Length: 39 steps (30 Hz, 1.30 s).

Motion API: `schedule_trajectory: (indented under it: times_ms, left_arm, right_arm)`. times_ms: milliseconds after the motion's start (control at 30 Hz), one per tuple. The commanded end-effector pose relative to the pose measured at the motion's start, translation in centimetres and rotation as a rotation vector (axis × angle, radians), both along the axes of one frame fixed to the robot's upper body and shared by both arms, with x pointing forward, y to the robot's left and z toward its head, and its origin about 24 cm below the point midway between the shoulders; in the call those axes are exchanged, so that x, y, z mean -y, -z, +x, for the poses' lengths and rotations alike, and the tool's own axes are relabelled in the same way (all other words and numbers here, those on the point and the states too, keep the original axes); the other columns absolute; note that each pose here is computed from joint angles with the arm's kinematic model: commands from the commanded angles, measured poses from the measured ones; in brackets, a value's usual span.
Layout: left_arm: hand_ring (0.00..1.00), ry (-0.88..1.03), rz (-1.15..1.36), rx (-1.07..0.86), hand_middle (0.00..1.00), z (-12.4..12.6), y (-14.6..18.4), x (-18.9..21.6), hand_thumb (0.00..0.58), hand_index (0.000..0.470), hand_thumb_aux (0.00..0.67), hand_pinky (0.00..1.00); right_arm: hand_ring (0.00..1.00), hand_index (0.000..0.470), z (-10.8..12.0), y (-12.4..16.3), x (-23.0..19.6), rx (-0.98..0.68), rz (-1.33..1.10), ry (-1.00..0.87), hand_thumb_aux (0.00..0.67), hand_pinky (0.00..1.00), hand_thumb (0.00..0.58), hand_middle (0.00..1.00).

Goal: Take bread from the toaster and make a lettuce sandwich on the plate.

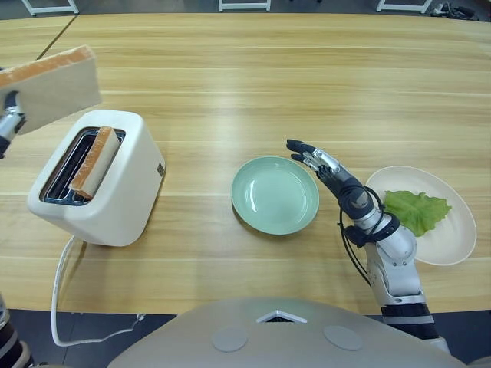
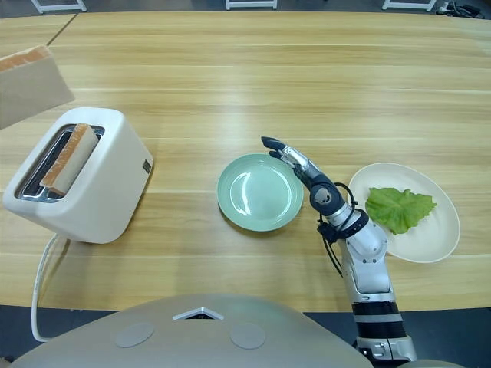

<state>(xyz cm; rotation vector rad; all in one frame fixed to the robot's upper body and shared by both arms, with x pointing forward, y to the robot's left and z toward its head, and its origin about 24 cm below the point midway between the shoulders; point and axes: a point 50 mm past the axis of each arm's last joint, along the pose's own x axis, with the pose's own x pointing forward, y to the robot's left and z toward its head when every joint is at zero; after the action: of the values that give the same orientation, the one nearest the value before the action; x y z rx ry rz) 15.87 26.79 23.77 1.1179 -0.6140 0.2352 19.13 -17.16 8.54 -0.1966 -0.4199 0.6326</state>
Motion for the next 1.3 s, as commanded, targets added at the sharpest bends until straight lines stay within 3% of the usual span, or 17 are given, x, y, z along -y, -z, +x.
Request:
schedule_trajectory:
  times_ms: [33,267,467,600,800,1200,1233,1267,1300]
  left_arm:
    - [0.00,0.170,-0.042,-0.015,0.00,2.2,1.5,3.8,0.580,0.470,0.670,0.00]
    - [0.00,0.415,0.137,-0.036,0.00,4.8,4.6,12.7,0.580,0.470,0.670,0.00]
    - [0.00,0.501,0.396,-0.200,0.00,5.9,12.2,18.4,0.580,0.470,0.670,0.00]
    - [0.00,0.516,0.510,-0.159,0.00,6.5,14.4,20.0,0.580,0.470,0.670,0.00]
    - [0.00,0.559,0.575,-0.033,0.00,7.0,15.0,21.9,0.580,0.470,0.670,0.00]
    - [0.00,0.581,0.617,-0.200,0.00,5.1,18.9,20.8,0.580,0.470,0.670,0.00]
    - [0.00,0.569,0.623,-0.228,0.00,5.0,19.3,20.6,0.484,0.278,0.397,0.00]
    - [0.00,0.557,0.625,-0.253,0.00,4.9,19.7,20.3,0.417,0.221,0.315,0.00]
    - [0.00,0.545,0.628,-0.271,0.00,4.8,19.9,20.0,0.000,0.000,0.000,0.00]
  right_arm:
    - [0.00,0.000,0.9,0.3,0.4,-0.017,0.018,0.042,0.000,0.00,0.000,0.00]
    - [0.00,0.000,2.9,-1.4,2.8,0.018,0.019,0.185,0.000,0.00,0.000,0.00]
    - [0.00,0.000,1.9,-4.4,8.4,0.059,-0.303,0.332,0.000,0.00,0.000,0.00]
    - [0.00,0.000,0.3,-5.8,10.1,0.090,-0.446,0.352,0.000,0.00,0.000,0.00]
    - [0.00,0.000,0.5,-5.1,9.2,0.089,-0.456,0.303,0.000,0.00,0.000,0.00]
    - [0.00,0.000,0.1,-4.7,10.1,0.084,-0.539,0.301,0.000,0.00,0.000,0.00]
    - [0.00,0.000,0.0,-4.7,10.4,0.082,-0.556,0.305,0.000,0.00,0.000,0.00]
    - [0.00,0.000,-0.2,-4.7,10.8,0.076,-0.586,0.313,0.000,0.00,0.000,0.00]
    - [0.00,0.000,-0.3,-4.7,11.2,0.073,-0.627,0.321,0.000,0.00,0.000,0.00]
